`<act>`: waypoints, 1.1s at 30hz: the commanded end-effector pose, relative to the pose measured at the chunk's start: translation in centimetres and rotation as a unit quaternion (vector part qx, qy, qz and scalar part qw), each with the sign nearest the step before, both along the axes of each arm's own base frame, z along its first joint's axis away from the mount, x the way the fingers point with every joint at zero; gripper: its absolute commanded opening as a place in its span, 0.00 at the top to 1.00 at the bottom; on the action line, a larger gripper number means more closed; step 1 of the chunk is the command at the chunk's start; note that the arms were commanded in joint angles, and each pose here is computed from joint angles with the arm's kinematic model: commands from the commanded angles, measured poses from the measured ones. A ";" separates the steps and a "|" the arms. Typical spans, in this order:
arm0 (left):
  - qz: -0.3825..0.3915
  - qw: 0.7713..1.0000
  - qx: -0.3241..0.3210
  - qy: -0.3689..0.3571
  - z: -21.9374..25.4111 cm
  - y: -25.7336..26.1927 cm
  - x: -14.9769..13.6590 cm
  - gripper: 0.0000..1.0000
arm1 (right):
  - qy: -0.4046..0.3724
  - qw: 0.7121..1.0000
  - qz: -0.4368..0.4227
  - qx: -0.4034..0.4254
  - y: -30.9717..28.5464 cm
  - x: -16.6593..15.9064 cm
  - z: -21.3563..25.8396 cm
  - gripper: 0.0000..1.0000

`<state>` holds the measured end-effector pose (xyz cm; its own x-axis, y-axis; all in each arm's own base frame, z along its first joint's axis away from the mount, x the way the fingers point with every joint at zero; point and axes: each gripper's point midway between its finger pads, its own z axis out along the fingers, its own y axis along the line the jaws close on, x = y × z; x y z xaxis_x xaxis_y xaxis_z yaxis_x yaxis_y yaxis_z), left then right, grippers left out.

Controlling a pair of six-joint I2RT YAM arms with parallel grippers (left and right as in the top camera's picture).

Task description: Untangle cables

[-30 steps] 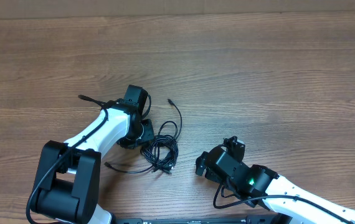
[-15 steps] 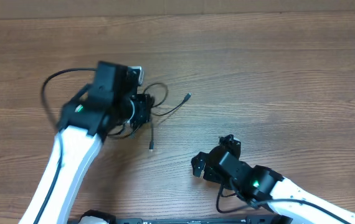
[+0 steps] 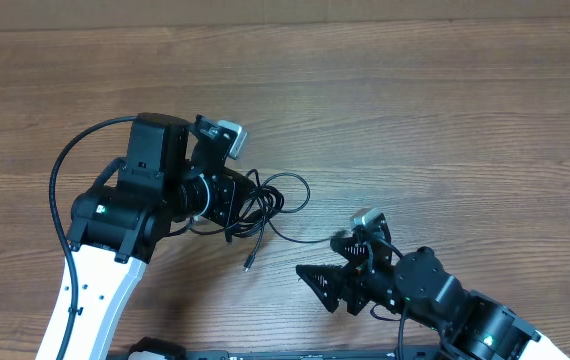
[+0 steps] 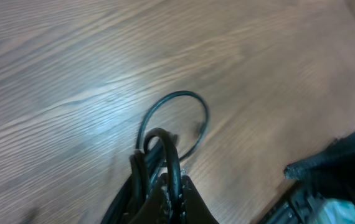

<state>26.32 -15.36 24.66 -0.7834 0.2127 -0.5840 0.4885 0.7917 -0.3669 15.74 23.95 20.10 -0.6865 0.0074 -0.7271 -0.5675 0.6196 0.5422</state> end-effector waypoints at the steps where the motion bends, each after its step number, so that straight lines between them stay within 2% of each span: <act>1: -0.114 0.991 -0.060 -0.037 2.4 -2.5 -2.3 0.96 | -0.073 0.996 0.043 0.005 0.8 -0.2 2.5 0.15; 4: -0.173 0.981 -0.080 -0.045 2.8 -3.3 -3.9 0.96 | -0.126 0.988 0.083 -0.022 1.4 -0.3 2.3 0.15; 7: -0.184 0.979 -0.075 -0.035 2.3 -3.2 -4.6 0.96 | -0.159 0.981 0.098 -0.048 1.9 0.2 1.8 0.15; 11: -0.194 0.978 -0.069 -0.021 1.8 -3.0 -5.5 0.96 | -0.179 0.980 0.043 -0.075 1.8 2.9 1.4 0.16; 18: -0.215 0.974 -0.075 -0.016 1.8 -3.1 -6.5 0.96 | -0.188 0.978 0.033 -0.087 3.7 5.0 0.0 0.17; 21: -0.251 0.962 -0.100 -0.028 2.5 -3.7 -7.4 0.96 | -0.185 0.976 0.042 -0.104 4.3 5.4 -1.3 0.28; 23: -0.252 0.962 -0.102 -0.028 2.6 -3.8 -7.4 0.96 | -0.179 0.977 0.054 -0.104 4.8 5.3 -1.9 0.42; 24: -0.253 0.962 -0.102 -0.028 2.6 -3.7 -7.4 0.96 | -0.177 0.977 0.060 -0.102 5.0 5.1 -2.0 0.53; 25: -0.252 0.962 -0.102 -0.028 2.6 -3.8 -7.4 0.96 | -0.175 0.977 0.066 -0.099 5.2 5.0 -2.1 0.70; 26: -0.252 0.962 -0.102 -0.029 2.6 -3.8 -7.4 0.96 | -0.174 0.977 0.070 -0.098 5.3 4.9 -2.1 0.91; 27: -0.252 0.962 -0.102 -0.031 2.6 -3.8 -7.3 0.96 | -0.173 0.977 0.070 -0.098 5.3 4.9 -2.2 0.96; 30: -0.237 0.966 -0.094 -0.036 2.6 -3.6 -6.6 0.96 | -0.155 0.980 0.069 -0.106 5.0 4.7 -2.9 0.96; 31: -0.216 0.972 -0.086 -0.032 2.4 -3.4 -5.9 0.96 | -0.141 0.982 0.066 -0.108 4.9 4.6 -3.3 0.96; 33: -0.125 0.991 -0.048 -0.015 1.5 -2.1 -3.4 0.96 | -0.105 0.986 0.067 -0.109 4.6 4.0 -4.2 0.96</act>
<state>20.74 -18.74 26.02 -0.6108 0.4312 -0.6641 0.7839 0.4472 -0.4306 20.12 28.54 15.84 -0.4481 -0.2616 -0.8549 -0.7574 0.6190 0.2075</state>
